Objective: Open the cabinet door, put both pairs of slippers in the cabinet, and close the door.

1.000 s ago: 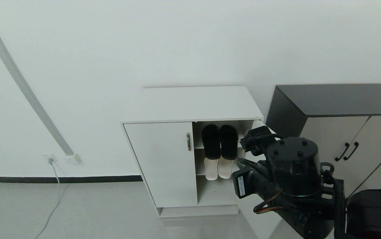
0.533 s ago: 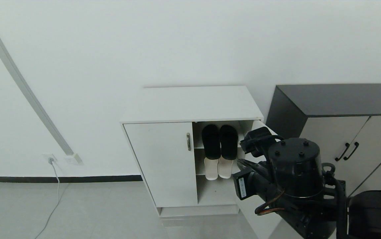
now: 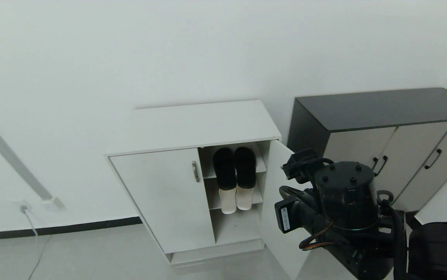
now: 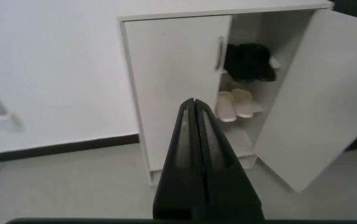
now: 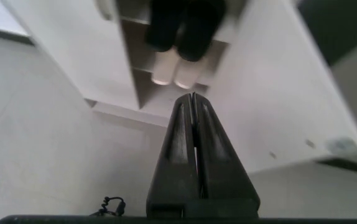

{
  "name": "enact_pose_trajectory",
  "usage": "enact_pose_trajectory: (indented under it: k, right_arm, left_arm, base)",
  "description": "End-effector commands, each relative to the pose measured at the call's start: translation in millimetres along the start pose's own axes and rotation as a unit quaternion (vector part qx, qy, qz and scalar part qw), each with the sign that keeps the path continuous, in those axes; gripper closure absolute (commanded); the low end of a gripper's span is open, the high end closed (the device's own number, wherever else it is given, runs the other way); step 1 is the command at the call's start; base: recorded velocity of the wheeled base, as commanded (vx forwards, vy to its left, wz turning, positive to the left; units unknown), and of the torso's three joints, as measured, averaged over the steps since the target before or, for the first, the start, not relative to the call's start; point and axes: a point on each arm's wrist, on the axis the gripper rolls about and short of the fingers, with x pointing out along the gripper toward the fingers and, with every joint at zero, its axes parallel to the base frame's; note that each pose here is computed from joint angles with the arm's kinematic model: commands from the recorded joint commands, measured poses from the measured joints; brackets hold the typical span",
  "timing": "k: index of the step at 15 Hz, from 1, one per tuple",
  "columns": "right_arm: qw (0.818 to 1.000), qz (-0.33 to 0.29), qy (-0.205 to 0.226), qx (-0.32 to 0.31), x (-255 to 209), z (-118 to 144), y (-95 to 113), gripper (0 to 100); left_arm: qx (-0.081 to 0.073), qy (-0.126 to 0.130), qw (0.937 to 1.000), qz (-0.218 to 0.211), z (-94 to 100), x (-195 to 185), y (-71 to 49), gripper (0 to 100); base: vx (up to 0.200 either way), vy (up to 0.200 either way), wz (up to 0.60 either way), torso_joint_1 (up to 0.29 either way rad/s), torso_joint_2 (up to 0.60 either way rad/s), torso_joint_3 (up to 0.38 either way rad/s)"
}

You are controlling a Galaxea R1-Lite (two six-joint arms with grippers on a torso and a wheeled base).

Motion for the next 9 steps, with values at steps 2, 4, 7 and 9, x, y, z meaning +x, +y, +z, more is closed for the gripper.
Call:
enact_pose_trajectory:
  k: [2, 4, 7, 9]
  right_arm:
    - [1.000, 0.001, 0.001, -0.001, 0.3, -0.6, 0.7, 100]
    - [1.000, 0.000, 0.001, 0.000, 0.6, -0.6, 0.3, 100]
    - [1.000, 0.001, 0.002, -0.001, 0.8, -1.4, 0.4, 100]
    - [1.000, 0.001, 0.004, -0.003, 1.9, -2.8, 1.6, 100]
  left_arm:
    - [0.000, 0.001, 1.0000, 0.000, 0.0, 0.1, 0.0, 100]
    - [-0.001, 0.000, 1.0000, 0.000, 0.0, 0.0, 0.0, 100]
    - [-0.001, 0.000, 1.0000, 0.000, 0.0, 0.0, 0.0, 100]
    - [-0.003, 0.000, 1.0000, 0.000, 0.0, 0.0, 0.0, 100]
  base:
    - [0.000, 0.000, -0.60, 0.002, 0.01, 0.002]
    - [0.000, 0.000, 0.00, 0.000, 0.00, 0.000]
    - [0.000, 0.000, 0.00, 0.000, 0.00, 0.000]
    - [-0.200, 0.000, 0.00, -0.005, 0.00, 0.007]
